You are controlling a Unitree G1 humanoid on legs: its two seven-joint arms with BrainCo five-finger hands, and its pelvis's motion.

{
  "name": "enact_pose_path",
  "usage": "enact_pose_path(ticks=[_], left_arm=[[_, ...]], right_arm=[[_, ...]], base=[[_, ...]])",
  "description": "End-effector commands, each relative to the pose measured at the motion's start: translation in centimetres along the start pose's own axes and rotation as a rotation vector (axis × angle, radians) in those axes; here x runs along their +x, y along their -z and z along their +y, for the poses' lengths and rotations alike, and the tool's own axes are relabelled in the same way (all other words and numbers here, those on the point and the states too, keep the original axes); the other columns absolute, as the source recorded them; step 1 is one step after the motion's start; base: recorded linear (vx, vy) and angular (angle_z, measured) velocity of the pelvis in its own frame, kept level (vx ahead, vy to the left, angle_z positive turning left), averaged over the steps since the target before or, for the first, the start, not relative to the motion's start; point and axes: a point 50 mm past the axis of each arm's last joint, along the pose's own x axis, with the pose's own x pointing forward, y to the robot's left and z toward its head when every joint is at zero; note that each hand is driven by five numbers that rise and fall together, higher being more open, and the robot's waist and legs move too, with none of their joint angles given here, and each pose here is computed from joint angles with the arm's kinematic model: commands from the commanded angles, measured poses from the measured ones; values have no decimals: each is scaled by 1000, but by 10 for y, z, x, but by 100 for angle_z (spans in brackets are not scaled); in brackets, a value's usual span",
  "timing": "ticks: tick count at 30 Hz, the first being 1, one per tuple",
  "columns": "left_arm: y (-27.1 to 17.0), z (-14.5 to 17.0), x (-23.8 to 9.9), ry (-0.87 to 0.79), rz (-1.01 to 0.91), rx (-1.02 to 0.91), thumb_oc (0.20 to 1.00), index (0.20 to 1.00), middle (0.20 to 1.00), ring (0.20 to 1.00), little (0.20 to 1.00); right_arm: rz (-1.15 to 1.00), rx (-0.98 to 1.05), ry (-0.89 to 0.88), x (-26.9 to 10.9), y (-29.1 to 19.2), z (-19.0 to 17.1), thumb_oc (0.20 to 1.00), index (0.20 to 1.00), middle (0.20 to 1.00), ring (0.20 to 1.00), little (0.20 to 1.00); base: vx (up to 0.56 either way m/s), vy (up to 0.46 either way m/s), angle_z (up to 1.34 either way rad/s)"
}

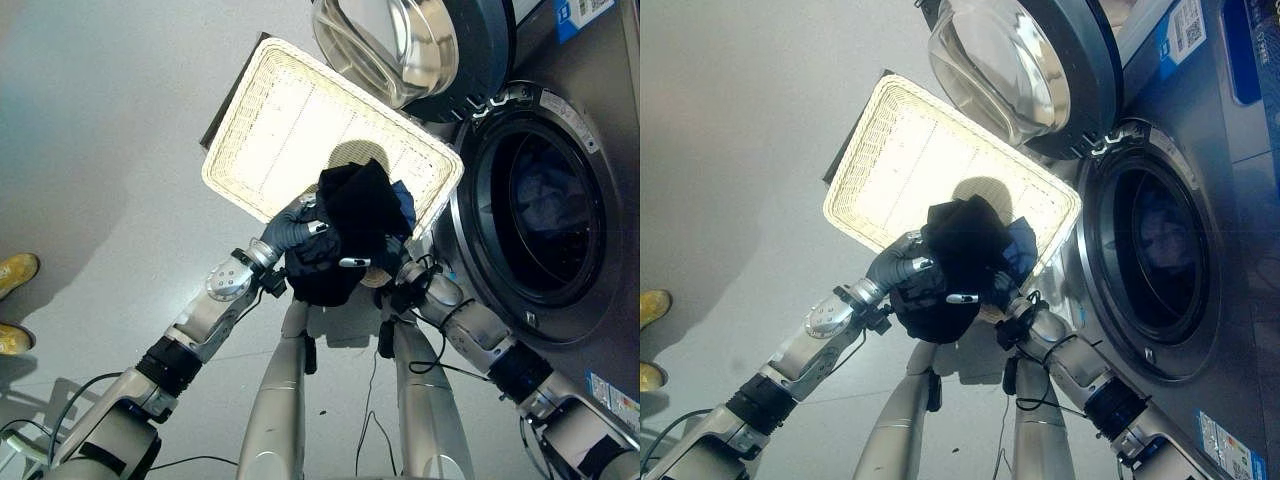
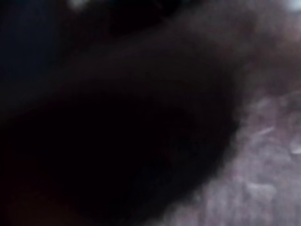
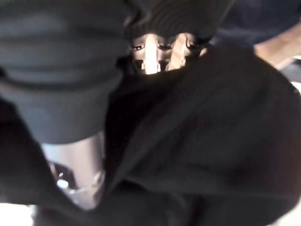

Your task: Put the clothes into the washing machine.

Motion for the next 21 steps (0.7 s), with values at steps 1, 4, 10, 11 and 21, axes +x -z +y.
enact_pose_path(ticks=[1,4,10,11,21], left_arm=[[-33,-29,13,156,-174,-27,200,200,200,200,200],[-31,-30,15,158,-159,-32,200,200,200,200,200],[-24,-34,16,149,-126,-78,200,200,200,200,200],[-23,-34,15,149,-125,-83,200,200,200,200,200],[-7,-38,7,92,-62,-87,1000,1000,1000,1000,1000]], right_arm=[[0,148,-277,4,-2,38,1000,1000,1000,1000,1000],[21,233,-370,2,2,47,457,457,457,457,457],[-23,483,-503,-1,6,66,200,200,200,200,200],[-28,483,-500,-1,6,66,200,200,200,200,200],[-226,557,-227,-2,0,46,200,200,200,200,200]], base=[[7,-65,-1],[9,-40,-1],[6,-56,-1],[7,-33,-1],[3,-7,-2]])
